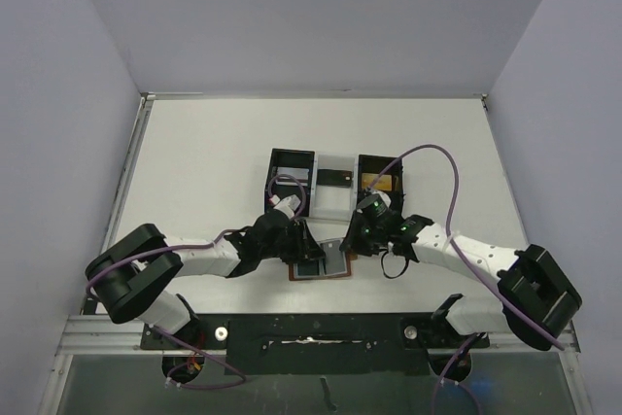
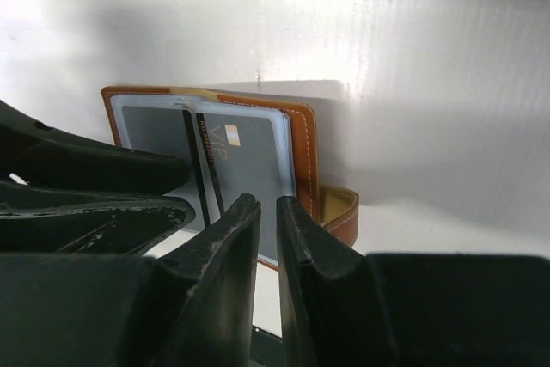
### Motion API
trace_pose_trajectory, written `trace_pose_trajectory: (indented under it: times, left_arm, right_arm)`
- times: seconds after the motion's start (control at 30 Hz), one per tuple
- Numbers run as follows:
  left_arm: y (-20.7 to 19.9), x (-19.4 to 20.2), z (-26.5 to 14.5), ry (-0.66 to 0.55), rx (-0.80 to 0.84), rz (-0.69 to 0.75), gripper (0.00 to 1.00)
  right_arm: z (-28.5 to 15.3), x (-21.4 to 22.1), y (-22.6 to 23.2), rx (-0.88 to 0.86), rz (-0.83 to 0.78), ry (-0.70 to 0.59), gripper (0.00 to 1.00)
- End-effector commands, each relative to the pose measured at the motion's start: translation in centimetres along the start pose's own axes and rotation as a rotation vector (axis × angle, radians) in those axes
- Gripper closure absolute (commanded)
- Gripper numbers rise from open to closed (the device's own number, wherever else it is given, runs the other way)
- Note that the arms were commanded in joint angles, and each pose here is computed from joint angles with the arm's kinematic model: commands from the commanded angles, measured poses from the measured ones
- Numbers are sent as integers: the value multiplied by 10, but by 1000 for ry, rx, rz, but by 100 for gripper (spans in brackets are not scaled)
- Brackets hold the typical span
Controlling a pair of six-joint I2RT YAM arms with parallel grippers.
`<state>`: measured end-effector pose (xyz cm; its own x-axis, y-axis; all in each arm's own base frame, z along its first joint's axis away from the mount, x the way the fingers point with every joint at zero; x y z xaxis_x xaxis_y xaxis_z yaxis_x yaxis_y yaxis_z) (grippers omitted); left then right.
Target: Take the credit cards out of the card holder
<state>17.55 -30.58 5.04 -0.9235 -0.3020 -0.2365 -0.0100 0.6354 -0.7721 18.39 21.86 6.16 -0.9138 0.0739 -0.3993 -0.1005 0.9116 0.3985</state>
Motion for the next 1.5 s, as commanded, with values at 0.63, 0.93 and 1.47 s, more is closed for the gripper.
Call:
trace_pose_trajectory:
  times: [0.63, 0.93, 1.47]
  left_arm:
    - [13, 2, 4, -13, 6, -53, 63]
    - [8, -10, -6, -81, -15, -44, 58]
    - [27, 2, -1, -29, -98, -57, 66]
  right_arm:
    - [36, 34, -16, -1, 60, 96, 89]
    - [36, 35, -18, 9, 56, 103, 89]
    - [32, 30, 0, -90, 40, 99, 94]
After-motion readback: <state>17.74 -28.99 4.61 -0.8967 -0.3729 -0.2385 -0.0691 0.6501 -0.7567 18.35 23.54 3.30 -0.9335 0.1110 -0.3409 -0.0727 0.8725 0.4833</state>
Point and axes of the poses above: each gripper's point midway between its finger pads, its own z axis out along the fingers, its own y axis along the line the jaws close on, x = y × z, the point moved 2 cm from there along -z, back along the fingers, and after that the axes turned 9 degrees about -z, right-handed, at the moved point
